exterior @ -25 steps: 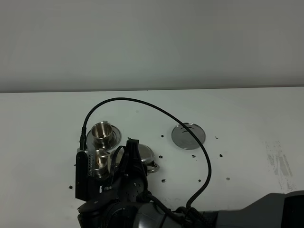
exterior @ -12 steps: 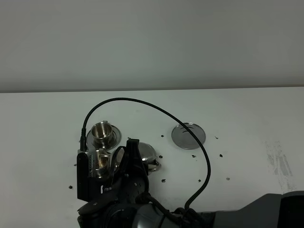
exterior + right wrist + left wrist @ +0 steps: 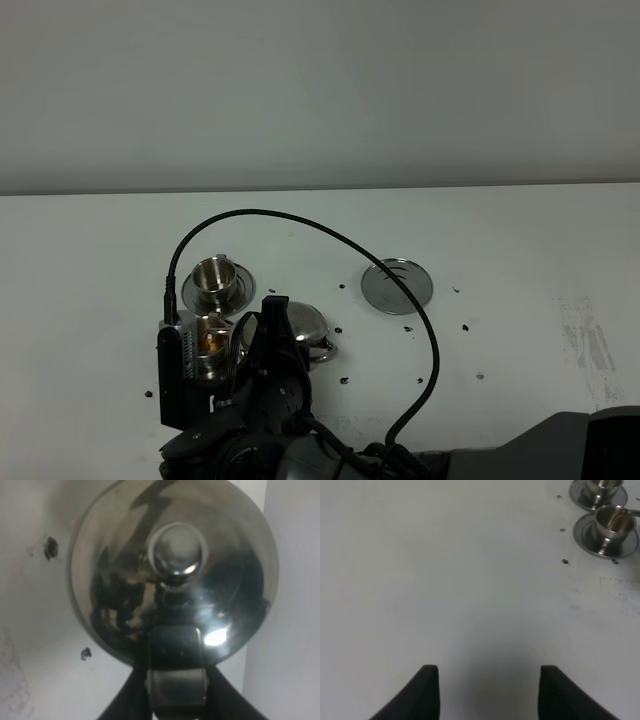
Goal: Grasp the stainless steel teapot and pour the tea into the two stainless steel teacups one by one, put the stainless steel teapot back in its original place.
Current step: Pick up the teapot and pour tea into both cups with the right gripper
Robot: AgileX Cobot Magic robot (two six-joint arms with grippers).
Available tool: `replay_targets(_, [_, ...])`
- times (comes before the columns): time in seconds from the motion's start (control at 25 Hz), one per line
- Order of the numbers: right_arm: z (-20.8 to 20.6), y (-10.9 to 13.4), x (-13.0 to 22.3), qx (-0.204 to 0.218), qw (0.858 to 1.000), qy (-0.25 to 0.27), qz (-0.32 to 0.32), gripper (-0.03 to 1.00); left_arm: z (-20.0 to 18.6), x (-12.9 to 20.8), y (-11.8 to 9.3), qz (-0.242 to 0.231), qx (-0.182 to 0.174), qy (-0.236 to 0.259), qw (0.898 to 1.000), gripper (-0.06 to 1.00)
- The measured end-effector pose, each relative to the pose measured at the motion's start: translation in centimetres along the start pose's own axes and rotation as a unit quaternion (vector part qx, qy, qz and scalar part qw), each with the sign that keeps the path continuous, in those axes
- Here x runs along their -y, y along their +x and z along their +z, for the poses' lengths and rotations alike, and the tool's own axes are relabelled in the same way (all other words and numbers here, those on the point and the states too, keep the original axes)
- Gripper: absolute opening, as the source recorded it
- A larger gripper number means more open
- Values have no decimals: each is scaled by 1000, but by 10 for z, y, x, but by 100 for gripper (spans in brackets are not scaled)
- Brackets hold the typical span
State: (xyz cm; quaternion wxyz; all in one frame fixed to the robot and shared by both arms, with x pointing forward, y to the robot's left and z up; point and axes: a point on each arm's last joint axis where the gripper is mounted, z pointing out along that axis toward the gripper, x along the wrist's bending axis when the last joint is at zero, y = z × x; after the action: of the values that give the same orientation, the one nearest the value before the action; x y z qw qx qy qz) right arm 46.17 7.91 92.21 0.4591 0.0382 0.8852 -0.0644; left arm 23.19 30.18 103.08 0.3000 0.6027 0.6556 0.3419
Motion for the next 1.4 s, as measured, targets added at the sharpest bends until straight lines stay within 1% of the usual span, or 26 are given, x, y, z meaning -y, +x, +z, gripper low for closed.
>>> replay_targets(0.96, [0,-2,1,9,1000,4,-8,20,0,0,0,0,0,0,1000,46])
replay_targets(1.4, [-3,2,-2,10,1000,-1,-13,20,0,0,0,0,0,0,1000,46])
